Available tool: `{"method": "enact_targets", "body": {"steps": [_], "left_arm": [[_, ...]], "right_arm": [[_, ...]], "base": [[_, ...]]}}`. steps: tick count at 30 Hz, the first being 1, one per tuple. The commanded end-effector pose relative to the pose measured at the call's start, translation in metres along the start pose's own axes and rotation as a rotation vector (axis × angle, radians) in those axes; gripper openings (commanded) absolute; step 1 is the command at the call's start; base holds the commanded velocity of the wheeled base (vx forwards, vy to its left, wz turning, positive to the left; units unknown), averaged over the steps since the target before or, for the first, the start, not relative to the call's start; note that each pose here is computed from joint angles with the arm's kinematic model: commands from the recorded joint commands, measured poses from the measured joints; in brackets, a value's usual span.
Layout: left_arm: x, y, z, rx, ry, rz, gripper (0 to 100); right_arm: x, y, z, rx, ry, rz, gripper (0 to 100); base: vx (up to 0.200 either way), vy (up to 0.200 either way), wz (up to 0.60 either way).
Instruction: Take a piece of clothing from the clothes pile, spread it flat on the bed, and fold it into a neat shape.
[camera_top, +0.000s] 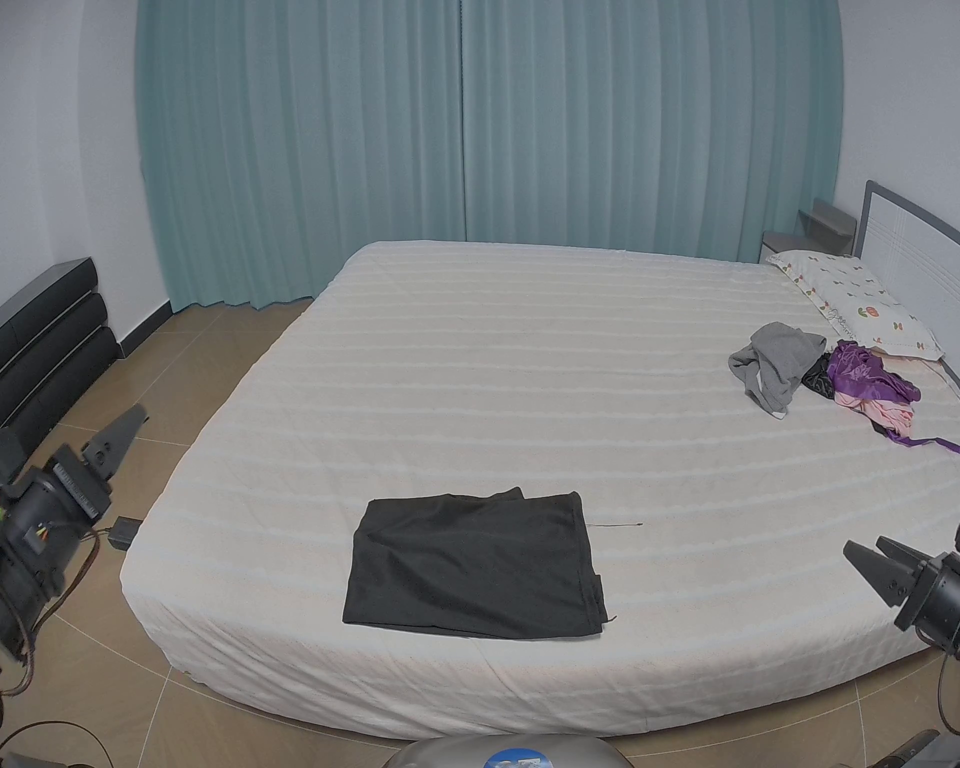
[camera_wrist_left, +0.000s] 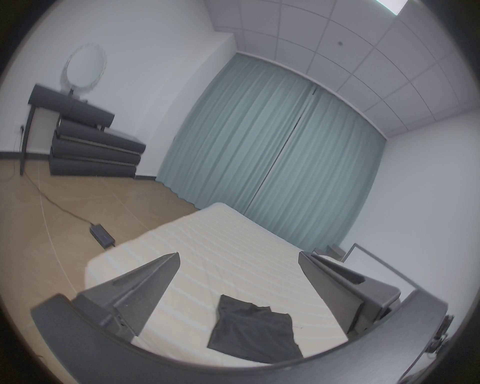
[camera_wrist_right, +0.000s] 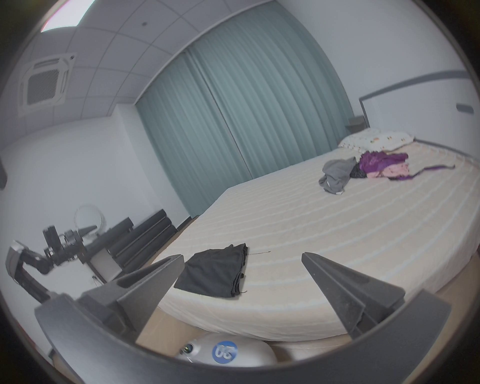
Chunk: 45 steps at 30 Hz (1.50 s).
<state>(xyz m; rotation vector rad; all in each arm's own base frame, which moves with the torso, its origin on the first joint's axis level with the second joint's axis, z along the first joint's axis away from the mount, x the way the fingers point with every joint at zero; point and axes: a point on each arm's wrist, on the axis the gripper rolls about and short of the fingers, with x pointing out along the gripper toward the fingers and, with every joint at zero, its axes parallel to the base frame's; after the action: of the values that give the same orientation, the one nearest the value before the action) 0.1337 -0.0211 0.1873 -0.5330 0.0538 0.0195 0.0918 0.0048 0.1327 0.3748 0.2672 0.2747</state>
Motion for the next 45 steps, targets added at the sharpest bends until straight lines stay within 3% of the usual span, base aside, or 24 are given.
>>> {"method": "enact_targets", "body": {"steps": [1, 5, 11, 14, 19, 23, 28, 32, 35, 39, 41, 42, 45], "left_arm": [[-0.119, 0.02, 0.015, 0.186, -0.212, -0.012, 100], [-0.148, 0.026, 0.014, 0.274, -0.267, 0.031, 100], [-0.175, 0.031, 0.007, 0.365, -0.38, 0.079, 100], [-0.182, 0.033, 0.004, 0.381, -0.407, 0.075, 100], [-0.192, 0.035, -0.001, 0.403, -0.453, 0.104, 100], [-0.198, 0.035, -0.004, 0.459, -0.488, 0.121, 100], [-0.204, 0.035, -0.004, 0.524, -0.53, 0.136, 100], [-0.2, 0.037, -0.009, 0.535, -0.503, 0.146, 100], [-0.194, 0.041, -0.015, 0.539, -0.475, 0.158, 100], [-0.184, 0.048, -0.027, 0.555, -0.419, 0.175, 100], [-0.179, 0.051, -0.032, 0.555, -0.412, 0.175, 100], [-0.177, 0.051, -0.032, 0.544, -0.451, 0.161, 100], [-0.167, 0.058, -0.045, 0.552, -0.477, 0.146, 100]], "right_arm": [[-0.065, 0.02, -0.018, -0.293, -0.124, 0.08, 100], [-0.092, 0.027, -0.02, -0.36, -0.173, 0.179, 100], [-0.126, 0.029, -0.031, -0.392, -0.194, 0.211, 100], [-0.127, 0.029, -0.03, -0.439, -0.214, 0.183, 100], [-0.129, 0.027, -0.026, -0.458, -0.267, -0.027, 100], [-0.13, 0.026, -0.025, -0.447, -0.283, -0.106, 100], [-0.134, 0.026, -0.019, -0.431, -0.325, -0.265, 100], [-0.129, 0.022, -0.028, -0.42, -0.279, -0.308, 100], [-0.124, 0.017, -0.043, -0.411, -0.262, -0.407, 100], [-0.121, 0.012, -0.059, -0.461, -0.279, -0.413, 100], [-0.118, 0.012, -0.057, -0.482, -0.342, -0.412, 100], [-0.114, 0.011, -0.056, -0.481, -0.409, -0.391, 100], [-0.104, 0.004, -0.065, -0.504, -0.479, -0.381, 100]], "base": [[0.0, 0.0, 0.0], [0.0, 0.0, 0.0], [0.0, 0.0, 0.0], [0.0, 0.0, 0.0], [0.0, 0.0, 0.0], [0.0, 0.0, 0.0], [0.0, 0.0, 0.0], [0.0, 0.0, 0.0], [0.0, 0.0, 0.0], [0.0, 0.0, 0.0], [0.0, 0.0, 0.0], [0.0, 0.0, 0.0], [0.0, 0.0, 0.0]]}}
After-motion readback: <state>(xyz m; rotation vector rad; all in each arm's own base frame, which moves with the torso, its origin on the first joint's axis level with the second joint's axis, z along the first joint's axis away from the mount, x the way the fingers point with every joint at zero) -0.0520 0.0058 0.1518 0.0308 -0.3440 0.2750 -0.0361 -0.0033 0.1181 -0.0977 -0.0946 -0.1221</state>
